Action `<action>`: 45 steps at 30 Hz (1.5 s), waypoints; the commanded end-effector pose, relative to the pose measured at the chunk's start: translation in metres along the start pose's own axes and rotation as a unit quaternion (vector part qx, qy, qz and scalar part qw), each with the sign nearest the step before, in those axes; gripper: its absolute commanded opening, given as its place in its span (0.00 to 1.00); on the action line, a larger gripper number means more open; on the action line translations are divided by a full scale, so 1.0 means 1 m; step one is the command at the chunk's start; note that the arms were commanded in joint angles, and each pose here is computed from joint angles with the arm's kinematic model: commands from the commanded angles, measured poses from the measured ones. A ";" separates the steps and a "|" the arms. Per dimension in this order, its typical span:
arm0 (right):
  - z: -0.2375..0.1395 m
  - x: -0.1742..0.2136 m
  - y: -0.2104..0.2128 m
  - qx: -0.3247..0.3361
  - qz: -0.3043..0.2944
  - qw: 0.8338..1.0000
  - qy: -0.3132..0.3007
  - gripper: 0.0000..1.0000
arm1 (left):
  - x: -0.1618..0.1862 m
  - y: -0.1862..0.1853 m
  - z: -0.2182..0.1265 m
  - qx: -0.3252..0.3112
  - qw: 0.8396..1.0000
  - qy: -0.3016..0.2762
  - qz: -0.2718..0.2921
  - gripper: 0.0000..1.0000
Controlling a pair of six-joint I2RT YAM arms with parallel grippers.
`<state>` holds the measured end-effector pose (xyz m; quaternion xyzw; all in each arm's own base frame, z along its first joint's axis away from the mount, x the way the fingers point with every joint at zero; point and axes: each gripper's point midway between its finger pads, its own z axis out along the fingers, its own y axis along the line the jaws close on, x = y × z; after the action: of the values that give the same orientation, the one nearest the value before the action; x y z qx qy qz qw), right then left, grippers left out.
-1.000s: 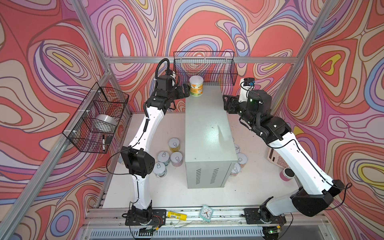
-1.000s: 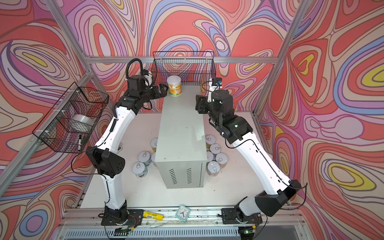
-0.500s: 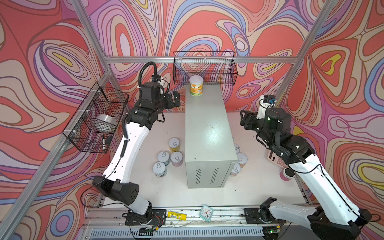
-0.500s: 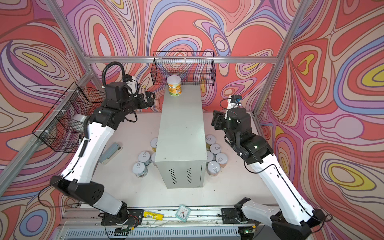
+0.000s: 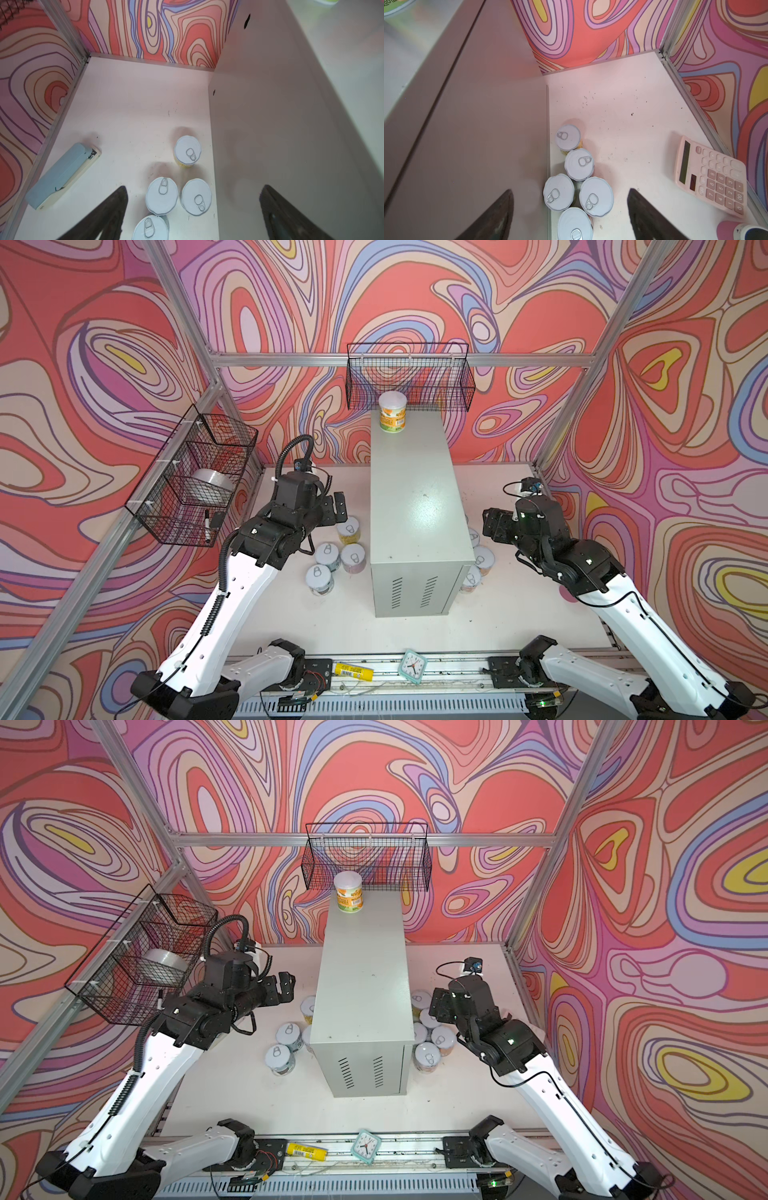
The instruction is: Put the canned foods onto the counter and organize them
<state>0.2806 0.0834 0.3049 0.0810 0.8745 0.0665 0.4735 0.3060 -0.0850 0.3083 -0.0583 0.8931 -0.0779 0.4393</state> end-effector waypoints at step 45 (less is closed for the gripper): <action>0.073 0.191 -0.005 -0.011 0.036 0.972 0.230 0.94 | 0.136 -0.015 0.030 0.077 0.993 0.078 -0.040 0.94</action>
<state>0.2369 0.1158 0.1091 0.0959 0.9564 0.1057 0.2549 0.2475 -0.1245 0.1877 -0.0493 0.9174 -0.1602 0.3610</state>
